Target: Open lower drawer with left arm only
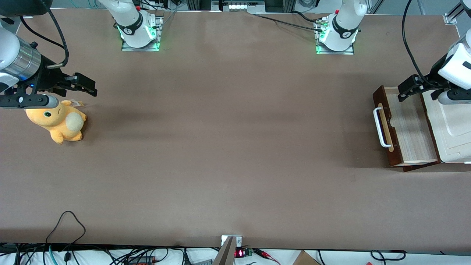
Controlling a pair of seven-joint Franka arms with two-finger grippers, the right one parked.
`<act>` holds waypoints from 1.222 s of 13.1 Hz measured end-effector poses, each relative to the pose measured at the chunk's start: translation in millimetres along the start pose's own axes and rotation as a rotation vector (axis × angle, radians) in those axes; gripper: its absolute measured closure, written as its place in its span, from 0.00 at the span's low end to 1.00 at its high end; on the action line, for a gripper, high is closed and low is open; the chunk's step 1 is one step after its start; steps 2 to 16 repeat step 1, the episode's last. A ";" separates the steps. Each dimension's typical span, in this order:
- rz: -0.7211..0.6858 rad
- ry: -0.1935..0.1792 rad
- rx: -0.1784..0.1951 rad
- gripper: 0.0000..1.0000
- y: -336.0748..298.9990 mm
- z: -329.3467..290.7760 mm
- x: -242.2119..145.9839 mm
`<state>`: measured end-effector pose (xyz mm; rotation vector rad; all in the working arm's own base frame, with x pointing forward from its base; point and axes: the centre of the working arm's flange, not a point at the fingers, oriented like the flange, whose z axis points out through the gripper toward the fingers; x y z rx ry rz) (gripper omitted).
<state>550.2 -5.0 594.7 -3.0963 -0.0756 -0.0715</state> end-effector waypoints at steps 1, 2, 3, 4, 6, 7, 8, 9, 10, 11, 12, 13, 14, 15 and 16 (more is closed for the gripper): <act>0.000 0.000 0.000 0.00 0.0 0.0 0.0; 0.000 0.000 0.000 0.00 0.0 0.0 0.0; 0.000 0.000 0.000 0.00 0.0 0.0 0.0; 0.000 0.000 0.000 0.00 0.0 0.0 0.0; 0.000 0.000 0.000 0.00 0.0 0.0 0.0; 0.000 0.000 0.000 0.00 0.0 0.0 0.0; 0.000 0.000 0.000 0.00 0.0 0.0 0.0; 0.000 0.000 0.000 0.00 0.0 0.0 0.0; 0.000 0.000 0.000 0.00 0.0 0.0 0.0; 0.000 0.000 0.000 0.00 0.0 0.0 0.0; 0.000 0.000 0.000 0.00 0.0 0.0 0.0; 0.000 0.000 0.000 0.00 0.0 0.0 0.0; 0.000 0.000 0.000 0.00 0.0 0.0 0.0; 0.000 0.000 0.000 0.00 0.0 0.0 0.0; 0.000 0.000 0.000 0.00 0.0 0.0 0.0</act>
